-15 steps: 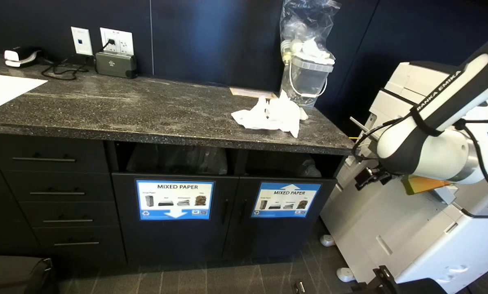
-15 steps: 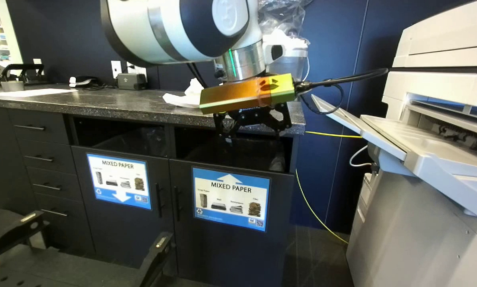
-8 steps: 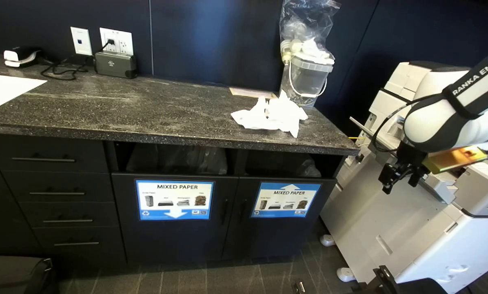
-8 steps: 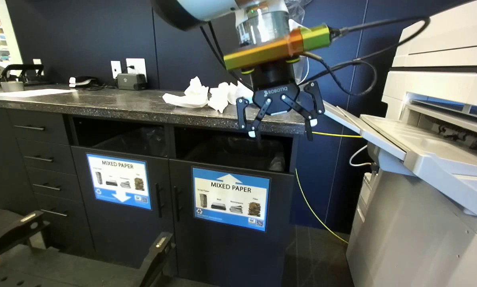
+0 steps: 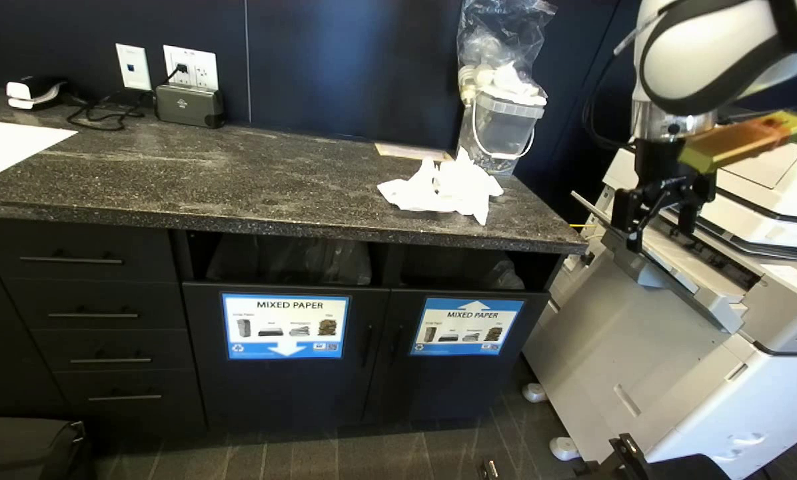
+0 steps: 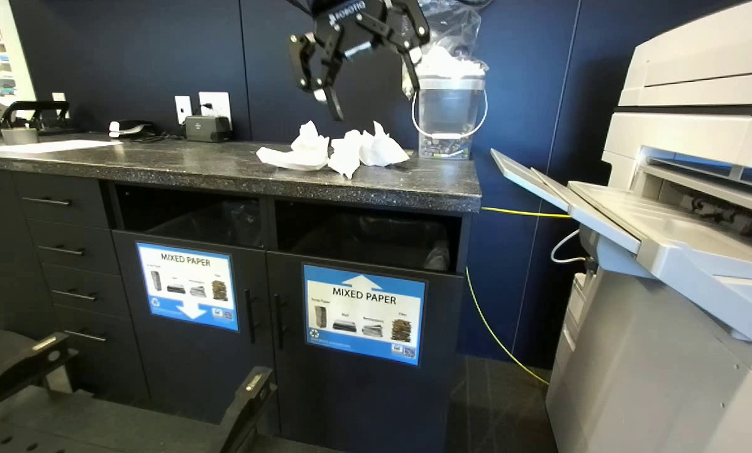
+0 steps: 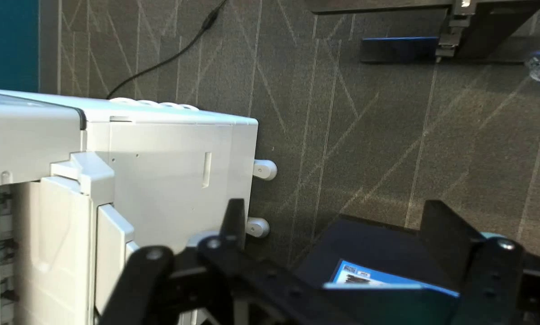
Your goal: Put the white piece of paper at the right in the right bin
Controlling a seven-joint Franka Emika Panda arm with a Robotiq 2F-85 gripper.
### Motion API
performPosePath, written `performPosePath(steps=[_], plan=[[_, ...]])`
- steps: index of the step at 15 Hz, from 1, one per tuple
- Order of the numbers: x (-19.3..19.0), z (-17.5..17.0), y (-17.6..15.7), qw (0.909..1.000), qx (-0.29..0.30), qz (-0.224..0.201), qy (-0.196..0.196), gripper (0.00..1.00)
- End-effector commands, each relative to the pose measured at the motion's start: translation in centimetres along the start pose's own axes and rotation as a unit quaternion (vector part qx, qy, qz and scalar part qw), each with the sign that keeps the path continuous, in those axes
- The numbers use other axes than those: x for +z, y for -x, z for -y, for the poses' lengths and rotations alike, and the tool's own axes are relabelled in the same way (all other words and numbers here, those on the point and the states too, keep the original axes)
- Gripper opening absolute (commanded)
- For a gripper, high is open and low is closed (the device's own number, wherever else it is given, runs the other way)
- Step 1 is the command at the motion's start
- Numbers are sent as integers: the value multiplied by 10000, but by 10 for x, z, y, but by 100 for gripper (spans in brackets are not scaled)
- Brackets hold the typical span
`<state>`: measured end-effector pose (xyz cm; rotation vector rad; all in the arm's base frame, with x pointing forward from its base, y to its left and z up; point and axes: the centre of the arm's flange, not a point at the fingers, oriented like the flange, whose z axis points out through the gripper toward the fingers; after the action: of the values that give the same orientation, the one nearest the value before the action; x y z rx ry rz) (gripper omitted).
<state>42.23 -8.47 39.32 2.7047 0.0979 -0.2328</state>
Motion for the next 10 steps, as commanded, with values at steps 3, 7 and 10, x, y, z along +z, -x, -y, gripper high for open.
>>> performPosePath(steps=[3,7,10], plan=[[-124,21,28,9986,187,-451,-206,100],[-154,23,33,9918,268,-1005,-748,100],[-158,23,32,9858,308,-1240,-1091,100]])
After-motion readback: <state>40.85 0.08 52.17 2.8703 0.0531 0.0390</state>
